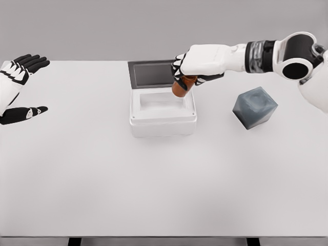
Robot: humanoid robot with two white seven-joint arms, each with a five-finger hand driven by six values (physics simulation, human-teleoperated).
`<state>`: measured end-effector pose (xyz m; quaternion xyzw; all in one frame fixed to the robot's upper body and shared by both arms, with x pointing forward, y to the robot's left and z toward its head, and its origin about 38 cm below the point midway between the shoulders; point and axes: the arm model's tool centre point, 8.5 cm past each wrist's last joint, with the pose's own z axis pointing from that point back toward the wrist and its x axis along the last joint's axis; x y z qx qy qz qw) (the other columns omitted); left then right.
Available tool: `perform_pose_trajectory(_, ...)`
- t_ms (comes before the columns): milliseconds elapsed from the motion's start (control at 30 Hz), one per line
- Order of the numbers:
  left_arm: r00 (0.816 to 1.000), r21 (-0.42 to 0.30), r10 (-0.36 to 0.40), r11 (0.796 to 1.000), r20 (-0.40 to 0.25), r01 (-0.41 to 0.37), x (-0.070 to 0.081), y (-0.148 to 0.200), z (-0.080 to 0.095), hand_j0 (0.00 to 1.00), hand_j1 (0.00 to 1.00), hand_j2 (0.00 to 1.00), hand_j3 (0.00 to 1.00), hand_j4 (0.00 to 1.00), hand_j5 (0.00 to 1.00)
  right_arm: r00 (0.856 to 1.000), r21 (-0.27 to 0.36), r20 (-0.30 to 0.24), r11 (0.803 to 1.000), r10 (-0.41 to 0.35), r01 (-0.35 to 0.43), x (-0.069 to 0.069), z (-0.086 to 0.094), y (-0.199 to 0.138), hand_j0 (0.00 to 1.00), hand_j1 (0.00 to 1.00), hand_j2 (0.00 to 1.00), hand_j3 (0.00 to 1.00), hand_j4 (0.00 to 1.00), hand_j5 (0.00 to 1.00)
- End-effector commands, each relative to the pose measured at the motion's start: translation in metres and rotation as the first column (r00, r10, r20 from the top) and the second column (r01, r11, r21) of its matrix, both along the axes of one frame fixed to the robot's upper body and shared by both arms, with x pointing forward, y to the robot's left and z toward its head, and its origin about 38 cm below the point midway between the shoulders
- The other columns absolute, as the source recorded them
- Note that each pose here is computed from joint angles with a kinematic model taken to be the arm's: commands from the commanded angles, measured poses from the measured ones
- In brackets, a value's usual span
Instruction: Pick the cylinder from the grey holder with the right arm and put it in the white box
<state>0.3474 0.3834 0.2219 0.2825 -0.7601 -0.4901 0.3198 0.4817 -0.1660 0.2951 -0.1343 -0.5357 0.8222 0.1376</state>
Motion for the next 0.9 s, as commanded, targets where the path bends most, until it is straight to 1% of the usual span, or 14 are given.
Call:
perform_pose_trajectory(0,1.0,-0.005,-0.001,1.0,0.001,0.001,0.0,0.0,0.001,1.0,1.0,1.0,1.0,1.0,1.0,1.0,-0.004,-0.002,1.0,-0.013,0.013,0.003,-0.002,-0.001,0.29,0.29,0.29,0.29,0.29,0.29)
perform_pose_trajectory(100,1.0,-0.007,-0.001,1.0,0.0,0.001,0.0,0.0,0.001,1.0,1.0,1.0,1.0,1.0,1.0,1.0,-0.009,-0.003,1.0,-0.018,0.018,0.003,-0.003,-0.005,0.29,0.29,0.29,0.29,0.29,0.29)
perform_pose_trajectory(233,1.0,-0.004,-0.001,1.0,-0.002,0.001,0.0,0.0,0.0,1.0,1.0,1.0,1.0,1.0,1.0,1.0,-0.038,-0.021,0.999,-0.004,0.003,-0.001,-0.014,-0.001,0.29,0.29,0.29,0.29,0.29,0.29)
perform_pose_trajectory(400,1.0,-0.006,-0.001,1.0,-0.002,0.001,0.0,0.0,0.0,1.0,1.0,1.0,1.0,1.0,1.0,1.0,-0.051,-0.03,0.999,-0.004,0.002,-0.001,-0.018,-0.002,0.3,0.3,0.3,0.3,0.3,0.3)
perform_pose_trajectory(867,1.0,-0.007,-0.001,1.0,0.0,0.001,0.0,0.0,0.001,1.0,1.0,1.0,1.0,1.0,1.0,1.0,-0.059,-0.025,0.998,-0.005,0.004,-0.001,-0.019,-0.003,0.3,0.3,0.3,0.3,0.3,0.3)
